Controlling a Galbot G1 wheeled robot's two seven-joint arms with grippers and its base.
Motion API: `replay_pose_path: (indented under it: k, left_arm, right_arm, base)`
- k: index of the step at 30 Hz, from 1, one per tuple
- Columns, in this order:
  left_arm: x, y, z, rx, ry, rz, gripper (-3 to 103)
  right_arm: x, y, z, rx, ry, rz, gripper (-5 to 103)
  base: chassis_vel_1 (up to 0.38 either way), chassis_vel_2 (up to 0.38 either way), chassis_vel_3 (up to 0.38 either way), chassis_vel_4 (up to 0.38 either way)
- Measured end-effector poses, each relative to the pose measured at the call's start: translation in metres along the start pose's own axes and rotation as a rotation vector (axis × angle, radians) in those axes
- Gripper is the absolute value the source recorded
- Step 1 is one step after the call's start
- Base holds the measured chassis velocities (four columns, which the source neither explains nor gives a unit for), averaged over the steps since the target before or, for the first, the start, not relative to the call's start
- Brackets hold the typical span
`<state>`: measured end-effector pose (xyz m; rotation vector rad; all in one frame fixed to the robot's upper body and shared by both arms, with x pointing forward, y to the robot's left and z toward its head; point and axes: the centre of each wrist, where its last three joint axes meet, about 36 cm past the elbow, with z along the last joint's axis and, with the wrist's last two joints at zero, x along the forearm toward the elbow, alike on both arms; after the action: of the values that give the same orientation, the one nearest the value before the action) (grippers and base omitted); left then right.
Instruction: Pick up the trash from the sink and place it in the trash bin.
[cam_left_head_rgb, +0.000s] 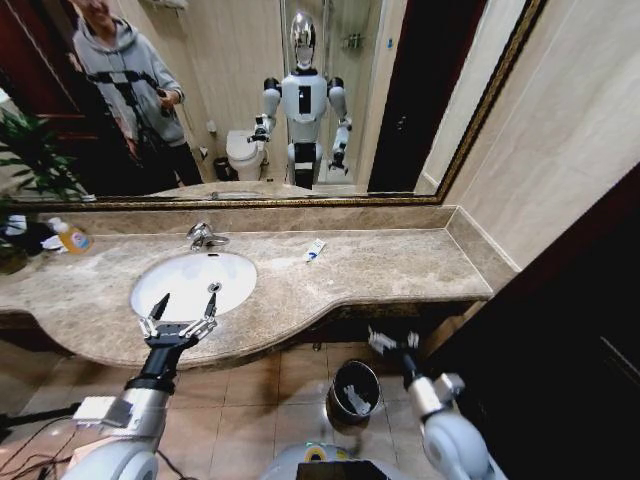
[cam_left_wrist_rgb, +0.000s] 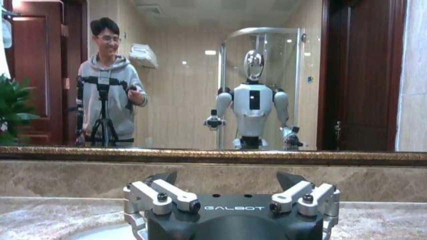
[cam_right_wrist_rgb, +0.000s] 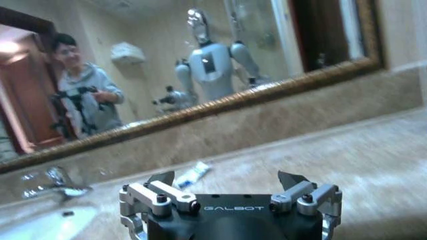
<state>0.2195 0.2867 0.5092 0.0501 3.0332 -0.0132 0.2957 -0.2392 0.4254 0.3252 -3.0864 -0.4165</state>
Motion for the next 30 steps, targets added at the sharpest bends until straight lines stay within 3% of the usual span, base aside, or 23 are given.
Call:
replay_pose_path:
  k: [8, 15, 20, 30]
  left_arm:
    - [0.0, 0.0, 0.0, 0.0, 0.0, 0.0, 100]
    - [0.0, 0.0, 0.0, 0.0, 0.0, 0.0, 100]
    - [0.0, 0.0, 0.0, 0.0, 0.0, 0.0, 100]
    - [0.0, 0.0, 0.0, 0.0, 0.0, 0.0, 100]
  right_arm:
    - [-0.044, -0.007, -0.015, 0.048, -0.018, -0.097, 100]
    - [-0.089, -0.022, -0.018, 0.151, -0.058, -0.151, 100]
    - [-0.134, -0.01, -0.016, 0.278, -0.086, -0.188, 100]
    - [-0.219, 0.028, 0.01, 0.396, -0.028, -0.365, 100]
  base:
    - [0.0, 0.0, 0.0, 0.0]
    - [0.0, 0.0, 0.0, 0.0]
    - [0.0, 0.0, 0.0, 0.0]
    - [0.0, 0.0, 0.0, 0.0]
